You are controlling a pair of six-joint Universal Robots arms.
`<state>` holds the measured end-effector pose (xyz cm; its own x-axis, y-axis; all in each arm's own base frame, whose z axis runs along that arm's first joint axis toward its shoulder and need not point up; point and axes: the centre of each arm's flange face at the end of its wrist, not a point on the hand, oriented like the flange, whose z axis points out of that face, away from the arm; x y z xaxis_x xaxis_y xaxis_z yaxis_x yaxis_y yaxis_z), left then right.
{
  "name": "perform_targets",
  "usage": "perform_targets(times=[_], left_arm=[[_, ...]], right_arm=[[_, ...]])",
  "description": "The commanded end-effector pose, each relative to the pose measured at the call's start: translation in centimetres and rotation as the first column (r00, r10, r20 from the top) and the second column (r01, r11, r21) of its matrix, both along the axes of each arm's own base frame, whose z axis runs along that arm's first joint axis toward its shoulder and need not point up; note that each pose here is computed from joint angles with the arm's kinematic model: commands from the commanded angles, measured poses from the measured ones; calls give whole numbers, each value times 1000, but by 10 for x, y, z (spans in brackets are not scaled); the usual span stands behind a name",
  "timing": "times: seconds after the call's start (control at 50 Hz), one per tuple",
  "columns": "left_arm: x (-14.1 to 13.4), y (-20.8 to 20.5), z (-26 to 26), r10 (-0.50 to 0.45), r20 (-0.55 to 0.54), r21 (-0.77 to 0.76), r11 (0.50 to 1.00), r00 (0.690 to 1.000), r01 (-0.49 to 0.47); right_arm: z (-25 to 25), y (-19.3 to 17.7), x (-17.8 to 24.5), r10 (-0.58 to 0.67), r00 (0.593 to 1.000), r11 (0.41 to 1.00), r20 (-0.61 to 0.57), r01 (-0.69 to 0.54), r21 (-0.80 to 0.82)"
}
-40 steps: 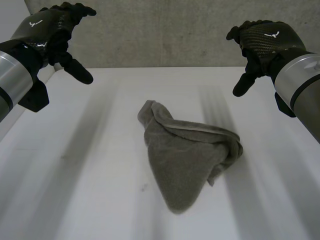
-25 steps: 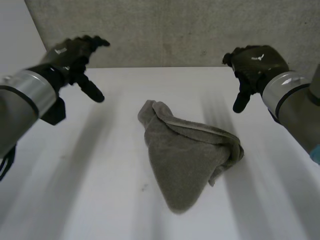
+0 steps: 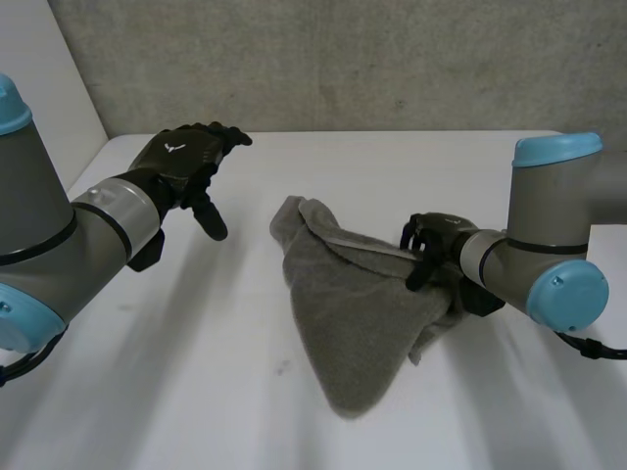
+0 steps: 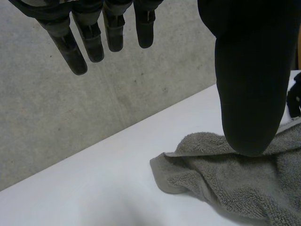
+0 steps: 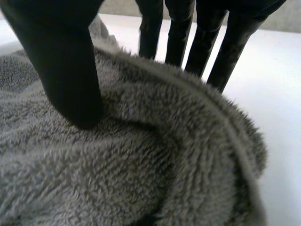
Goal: Fold the laundry
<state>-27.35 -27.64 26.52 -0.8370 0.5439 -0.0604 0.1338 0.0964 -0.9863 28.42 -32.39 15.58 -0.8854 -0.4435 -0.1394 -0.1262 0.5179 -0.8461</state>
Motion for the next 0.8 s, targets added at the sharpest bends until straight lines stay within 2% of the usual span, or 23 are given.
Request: perform_targets(times=[0.02, 0.12, 0.16, 0.22, 0.26, 0.36, 0.54, 0.6, 0.68, 0.72, 0.76, 0.78, 0.8], left_arm=[[-5, -4, -2, -10, -16, -28, 1000, 1000, 10], [-16, -13, -9, -53, -39, -78, 996, 998, 50], [-33, -15, -18, -137, -50, -96, 987, 989, 131], [-41, -15, -24, -181, -53, -93, 980, 982, 175], [-56, -18, -40, -242, -51, -70, 969, 969, 238], [-78, -17, -64, -306, -45, -29, 952, 951, 305], [-101, -14, -97, -355, -39, 5, 935, 934, 355], [-119, -4, -109, -404, -36, 11, 914, 914, 405], [-129, 1, -117, -431, -34, 11, 902, 902, 432], [-135, 4, -118, -453, -37, 8, 891, 891, 454], [-145, 9, -118, -503, -48, -7, 864, 863, 504], [-145, 9, -118, -504, -48, -8, 864, 863, 504], [-150, 10, -119, -528, -53, -12, 849, 847, 528]], right_arm=[[15, 0, -1, 7, 1000, 998, -15, -8, -56], [55, 15, -2, 43, 999, 986, -26, -46, -159], [69, 30, -6, 87, 992, 972, -87, -103, -209], [75, 38, -8, 109, 985, 962, -131, -138, -235], [83, 59, -12, 157, 960, 936, -232, -219, -275], [95, 91, -13, 208, 920, 891, -333, -318, -323], [106, 129, -18, 255, 906, 859, -339, -373, -350], [108, 137, -18, 280, 898, 846, -339, -398, -356], [110, 144, -19, 301, 888, 832, -348, -423, -360], [111, 147, -20, 306, 883, 824, -356, -433, -365], [115, 155, -20, 318, 874, 807, -368, -452, -379], [115, 155, -20, 318, 874, 807, -368, -453, -379], [116, 157, -21, 317, 871, 803, -375, -457, -383]])
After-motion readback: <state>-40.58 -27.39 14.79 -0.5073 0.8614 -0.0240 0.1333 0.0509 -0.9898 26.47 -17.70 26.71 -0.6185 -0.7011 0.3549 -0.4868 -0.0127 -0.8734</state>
